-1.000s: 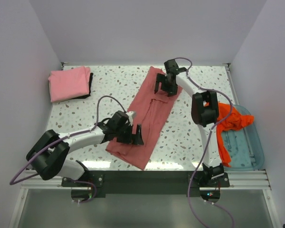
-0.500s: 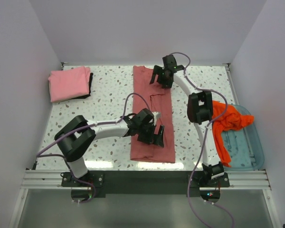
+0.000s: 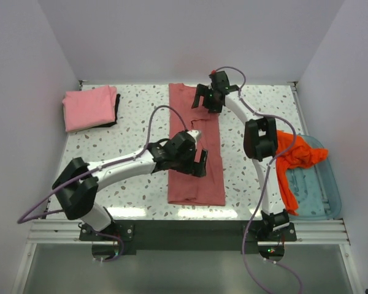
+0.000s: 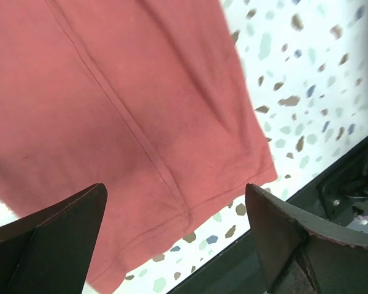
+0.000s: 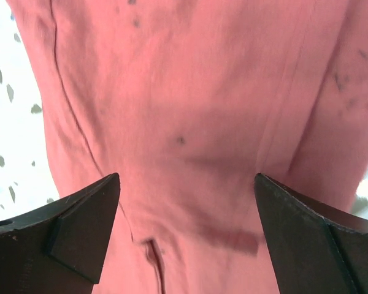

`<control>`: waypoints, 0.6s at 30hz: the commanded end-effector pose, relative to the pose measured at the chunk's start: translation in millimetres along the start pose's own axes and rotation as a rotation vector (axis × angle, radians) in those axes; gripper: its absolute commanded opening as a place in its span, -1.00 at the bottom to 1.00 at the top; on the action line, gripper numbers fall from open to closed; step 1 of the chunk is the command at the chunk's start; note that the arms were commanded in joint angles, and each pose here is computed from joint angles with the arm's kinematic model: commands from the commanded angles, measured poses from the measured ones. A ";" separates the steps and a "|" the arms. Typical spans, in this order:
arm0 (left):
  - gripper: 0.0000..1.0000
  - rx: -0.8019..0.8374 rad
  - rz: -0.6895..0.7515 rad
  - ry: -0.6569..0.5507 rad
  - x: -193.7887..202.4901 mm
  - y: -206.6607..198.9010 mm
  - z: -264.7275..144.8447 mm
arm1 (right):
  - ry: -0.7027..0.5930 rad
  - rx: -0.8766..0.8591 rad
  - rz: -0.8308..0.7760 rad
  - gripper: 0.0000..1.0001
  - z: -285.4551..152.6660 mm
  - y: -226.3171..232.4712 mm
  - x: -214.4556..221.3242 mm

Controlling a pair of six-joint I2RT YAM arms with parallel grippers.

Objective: Fold and stack the t-shirts
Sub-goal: Fold the tshirt

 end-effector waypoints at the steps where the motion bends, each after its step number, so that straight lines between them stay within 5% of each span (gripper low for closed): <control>1: 1.00 -0.053 0.062 -0.196 -24.8 -4.5 -49.2 | -0.125 -0.077 -0.106 0.89 -75.8 32.4 -29.5; 8: 1.00 -0.158 0.007 -0.127 26.1 27.5 -56.2 | -0.118 -0.060 -0.190 0.90 -179.6 44.6 8.7; 18: 0.93 -0.209 -0.158 -0.076 84.6 53.3 -64.9 | 0.199 0.138 -0.048 0.84 -241.2 -27.0 209.9</control>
Point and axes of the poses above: each gripper's point midway between its finger pads, its own z axis out along the fingers, its own y axis along the line the jaws close on, x = y × z, the point moved 10 cm from there along -z, back along the fingers, and after that the axes turned 7 degrees about z, right-handed, at the moved point
